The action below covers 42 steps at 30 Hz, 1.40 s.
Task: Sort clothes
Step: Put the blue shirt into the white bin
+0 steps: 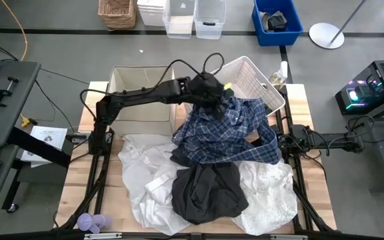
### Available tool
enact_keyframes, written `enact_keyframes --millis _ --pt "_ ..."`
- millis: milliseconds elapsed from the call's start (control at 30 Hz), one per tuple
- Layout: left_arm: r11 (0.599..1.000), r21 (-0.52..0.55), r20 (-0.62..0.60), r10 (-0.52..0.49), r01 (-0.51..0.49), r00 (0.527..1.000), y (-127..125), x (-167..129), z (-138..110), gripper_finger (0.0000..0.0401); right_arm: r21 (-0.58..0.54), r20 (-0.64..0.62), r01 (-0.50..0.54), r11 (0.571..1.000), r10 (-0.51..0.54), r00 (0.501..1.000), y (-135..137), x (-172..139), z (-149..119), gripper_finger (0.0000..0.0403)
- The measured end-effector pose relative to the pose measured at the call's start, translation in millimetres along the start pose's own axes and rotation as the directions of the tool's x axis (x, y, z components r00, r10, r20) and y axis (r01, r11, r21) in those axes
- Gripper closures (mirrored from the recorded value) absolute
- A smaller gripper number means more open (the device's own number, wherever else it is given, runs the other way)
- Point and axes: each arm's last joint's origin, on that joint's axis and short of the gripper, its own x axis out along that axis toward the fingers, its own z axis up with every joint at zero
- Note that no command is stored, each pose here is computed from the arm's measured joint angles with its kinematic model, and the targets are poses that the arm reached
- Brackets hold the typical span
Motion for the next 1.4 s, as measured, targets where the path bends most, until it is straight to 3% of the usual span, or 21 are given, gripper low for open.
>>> enact_keyframes --millis 233,400,567,667,767,867,967,1033,1133,1200,1333,1400 --pt "0.996 0.068 0.253 -0.067 0.051 0.965 -8 -49 36 0.0193 0.000 0.000 0.000 1.000 0.000 1.000 0 0 0 0.0402" --pt "0.991 0.131 0.280 -0.074 0.038 0.957 -9 -75 43 0.0144 0.000 0.000 0.000 1.000 0.000 1.000 0 0 0 0.0402" --pt "0.967 0.250 0.236 -0.106 0.045 0.966 -18 -97 40 0.0132 0.000 0.000 0.000 1.000 0.000 1.000 0 0 0 0.0402" --pt "0.912 0.408 0.197 -0.042 -0.043 0.979 -29 -107 32 0.0132 0.000 0.000 0.000 1.000 0.000 1.000 0 0 0 0.0402" --pt "0.799 0.547 0.223 0.149 -0.250 0.963 -40 -116 26 0.0132 0.000 0.000 0.000 1.000 0.000 1.000 0 0 0 0.0402" --pt "0.697 0.600 0.259 0.294 -0.392 0.920 -49 -119 21 0.0132 0.000 0.000 0.000 1.000 0.000 1.000 0 0 0 0.0402" --pt "0.641 0.613 0.269 0.381 -0.462 0.885 -54 -121 17 0.0132 0.000 -0.001 0.000 1.000 0.000 1.000 0 0 0 0.0402" --pt "0.659 0.615 0.240 0.368 -0.434 0.899 -56 -121 13 0.0132 0.000 -0.001 0.000 1.000 0.000 1.000 0 0 0 0.0402" --pt "0.788 0.565 0.102 0.228 -0.245 0.968 -56 -118 4 0.0132 0.000 0.000 0.000 1.000 0.000 1.000 0 0 0 0.0402" --pt "0.852 0.508 0.002 0.145 -0.126 0.989 -57 -110 -4 0.0132 0.000 0.000 0.001 1.000 -0.001 1.000 0 0 0 0.0402" --pt "0.903 0.428 -0.115 0.017 0.034 0.993 -66 -94 -16 0.0132 0.000 0.000 0.001 1.000 -0.001 1.000 0 0 0 0.0402" --pt "0.913 0.406 -0.102 -0.007 0.048 0.995 -70 -94 -15 0.0132 0.000 0.000 0.000 1.000 0.000 1.000 0 0 0 0.0402"
